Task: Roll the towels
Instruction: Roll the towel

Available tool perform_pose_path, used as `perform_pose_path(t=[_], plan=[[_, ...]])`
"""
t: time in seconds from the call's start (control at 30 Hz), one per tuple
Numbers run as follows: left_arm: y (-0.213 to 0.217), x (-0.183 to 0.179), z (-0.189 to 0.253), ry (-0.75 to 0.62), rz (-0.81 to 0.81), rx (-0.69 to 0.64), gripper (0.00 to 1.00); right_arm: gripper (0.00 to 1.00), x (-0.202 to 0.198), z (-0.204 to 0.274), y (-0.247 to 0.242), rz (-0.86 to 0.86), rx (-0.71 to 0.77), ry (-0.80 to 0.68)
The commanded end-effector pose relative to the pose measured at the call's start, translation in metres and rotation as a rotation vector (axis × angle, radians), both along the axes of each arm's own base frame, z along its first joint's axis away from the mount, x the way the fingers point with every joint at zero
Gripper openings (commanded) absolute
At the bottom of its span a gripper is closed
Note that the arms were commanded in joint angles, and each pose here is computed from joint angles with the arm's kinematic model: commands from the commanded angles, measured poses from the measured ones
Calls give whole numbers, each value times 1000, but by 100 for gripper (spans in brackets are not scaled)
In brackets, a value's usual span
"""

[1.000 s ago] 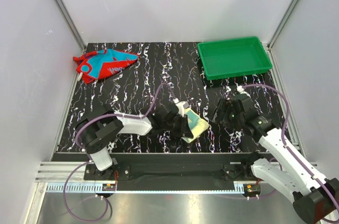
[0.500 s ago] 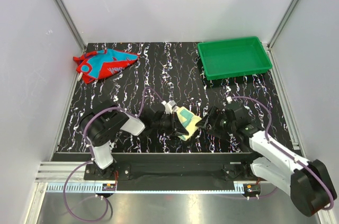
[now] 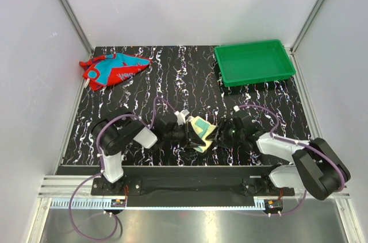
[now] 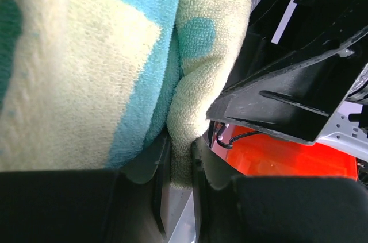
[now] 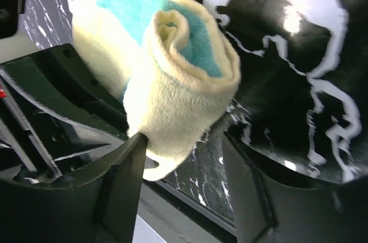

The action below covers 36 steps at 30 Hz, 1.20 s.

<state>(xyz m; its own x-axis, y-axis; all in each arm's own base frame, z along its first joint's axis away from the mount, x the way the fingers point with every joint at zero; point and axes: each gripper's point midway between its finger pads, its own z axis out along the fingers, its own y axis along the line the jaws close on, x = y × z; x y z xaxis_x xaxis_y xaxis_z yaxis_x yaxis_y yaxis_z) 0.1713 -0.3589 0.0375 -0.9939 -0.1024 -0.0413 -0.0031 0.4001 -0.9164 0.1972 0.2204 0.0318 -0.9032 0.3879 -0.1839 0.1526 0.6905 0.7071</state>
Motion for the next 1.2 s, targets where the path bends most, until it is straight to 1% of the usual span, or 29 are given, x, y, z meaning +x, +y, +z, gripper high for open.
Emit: perform_pose_path(t=[0.0,0.03,0.07,0.13,0.17,0.27,0.3,0.37,0.4,0.43,0.47,0.5,0.53,0.57,0.6,0.63,0.67,0.7,0.73,0.77,0.8,0.9,0.93,1.0,1.03,1.17], plan=[[-2,-1,7,5,-9,-62,2,60,14,11,18,10,50,-66],[-2,-2,10,8,-11,-78,2,58,14,7,18,11,44,-56],[-2,-3,8,15,-12,-78,2,53,16,8,21,13,45,-65],[-1,-4,8,16,-15,-84,2,46,16,4,22,18,37,-53],[-1,-4,8,18,-15,-85,3,42,19,5,23,17,35,-61],[0,-5,8,10,-19,-78,3,33,22,5,25,25,23,-66],[1,-6,7,-2,-23,-71,4,27,22,4,25,28,15,-64],[3,-5,7,-6,-20,-45,8,21,25,3,21,31,-39,-56],[4,-4,5,-37,-22,-25,10,14,26,3,19,30,-56,-54],[8,-5,-3,-19,-23,28,13,11,27,4,17,31,-72,-54],[10,-4,1,-41,-21,48,20,9,25,3,12,36,-122,-35],[13,0,-3,-92,-25,91,26,7,25,4,9,41,-140,-32],[19,-2,-12,-69,-30,164,30,7,25,4,8,51,-157,-23],[20,0,-5,-101,-31,181,35,6,23,5,5,77,-194,-11],[23,1,-6,-120,-32,210,44,6,22,2,3,91,-217,6],[30,4,-11,-143,-25,275,48,6,20,2,2,103,-232,16],[31,6,-4,-172,-23,286,52,5,20,2,0,121,-259,26],[34,11,-5,-216,-16,323,59,5,17,-1,-1,133,-273,42],[36,10,1,-231,-20,353,62,4,15,-1,-3,150,-292,54],[37,12,4,-257,-19,372,63,4,14,-2,-4,153,-305,65],[42,19,4,-309,-2,419,65,4,14,-3,-5,157,-319,75],[46,18,19,-395,3,504,65,4,9,-4,-10,188,-374,108],[48,20,23,-463,13,575,65,4,5,-4,-13,200,-393,130],[48,21,38,-547,30,614,65,3,8,1,-13,215,-412,125],[47,21,46,-613,38,664,65,3,8,1,-13,222,-421,129],[31,14,72,-787,32,719,64,4,8,9,-10,245,-438,132]])
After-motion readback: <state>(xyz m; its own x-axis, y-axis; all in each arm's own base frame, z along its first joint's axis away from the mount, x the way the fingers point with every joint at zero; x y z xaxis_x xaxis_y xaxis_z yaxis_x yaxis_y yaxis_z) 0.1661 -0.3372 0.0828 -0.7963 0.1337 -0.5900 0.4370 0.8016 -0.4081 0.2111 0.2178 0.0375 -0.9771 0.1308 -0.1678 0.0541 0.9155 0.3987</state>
